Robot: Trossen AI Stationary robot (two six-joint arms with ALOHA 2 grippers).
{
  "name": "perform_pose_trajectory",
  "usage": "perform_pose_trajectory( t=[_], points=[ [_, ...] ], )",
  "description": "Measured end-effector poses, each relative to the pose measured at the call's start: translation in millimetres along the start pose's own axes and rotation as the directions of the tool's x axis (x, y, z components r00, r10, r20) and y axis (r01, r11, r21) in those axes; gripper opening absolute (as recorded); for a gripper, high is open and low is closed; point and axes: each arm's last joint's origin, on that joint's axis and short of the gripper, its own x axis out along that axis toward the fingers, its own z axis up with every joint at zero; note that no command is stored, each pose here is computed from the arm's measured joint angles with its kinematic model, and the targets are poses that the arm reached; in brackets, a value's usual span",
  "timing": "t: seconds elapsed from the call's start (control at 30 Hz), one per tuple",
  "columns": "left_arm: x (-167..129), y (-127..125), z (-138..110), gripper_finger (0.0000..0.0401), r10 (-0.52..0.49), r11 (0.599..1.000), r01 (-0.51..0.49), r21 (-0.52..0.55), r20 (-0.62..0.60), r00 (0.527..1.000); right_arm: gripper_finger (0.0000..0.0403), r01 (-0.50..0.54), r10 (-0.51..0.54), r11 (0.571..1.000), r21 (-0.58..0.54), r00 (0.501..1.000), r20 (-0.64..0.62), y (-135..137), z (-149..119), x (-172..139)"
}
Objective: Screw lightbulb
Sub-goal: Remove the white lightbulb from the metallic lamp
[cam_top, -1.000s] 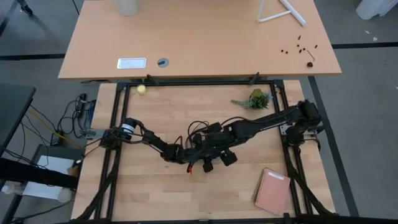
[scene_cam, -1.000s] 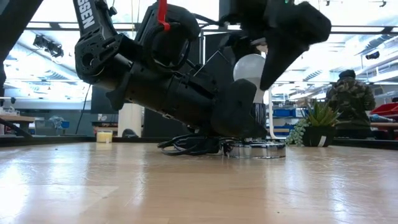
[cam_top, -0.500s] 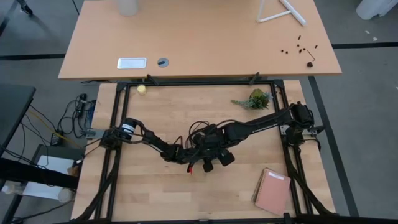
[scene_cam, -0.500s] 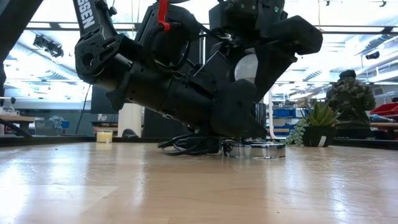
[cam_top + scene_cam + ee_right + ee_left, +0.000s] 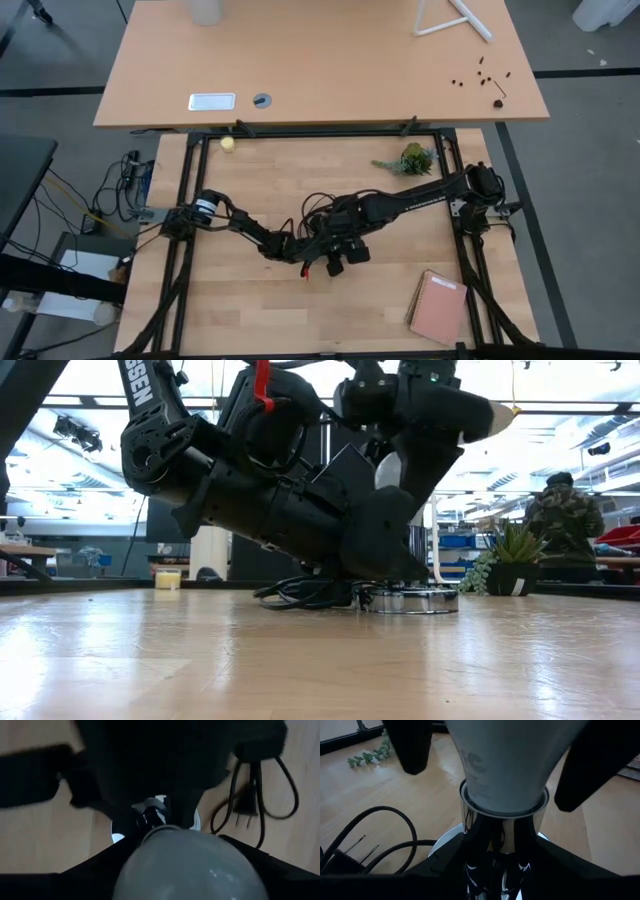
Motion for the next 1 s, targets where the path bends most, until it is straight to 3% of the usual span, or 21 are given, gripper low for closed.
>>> perform_pose_trajectory(
  t=[0.3, 0.63, 0.77, 1.0],
  points=[
    [0.0, 0.3, -0.1, 0.0198, 0.009, 1.000, -0.009, -0.014, 0.001, 1.000, 0.0265, 0.000, -0.007, 0.955, 0.297, 1.000, 0.021, -4.5, 2.1, 0.9],
    [-0.3, 0.6, -0.4, 0.0198, 0.017, 0.999, -0.017, -0.029, 0.002, 1.000, 0.0279, 0.008, -0.030, 0.828, 0.560, 0.999, 0.029, -5.2, 2.9, 2.2],
    [-0.8, -0.1, -0.7, 0.0198, 0.017, 0.999, -0.017, -0.028, 0.002, 1.000, 0.0280, 0.007, -0.028, 0.823, 0.568, 0.999, 0.029, -4.8, 2.8, 2.2],
    [-1.3, -0.9, -1.0, 0.0198, 0.014, 1.000, -0.014, -0.024, 0.001, 1.000, 0.0297, 0.002, -0.025, 0.873, 0.487, 0.999, 0.041, -5.2, 5.1, -0.5]
  ],
)
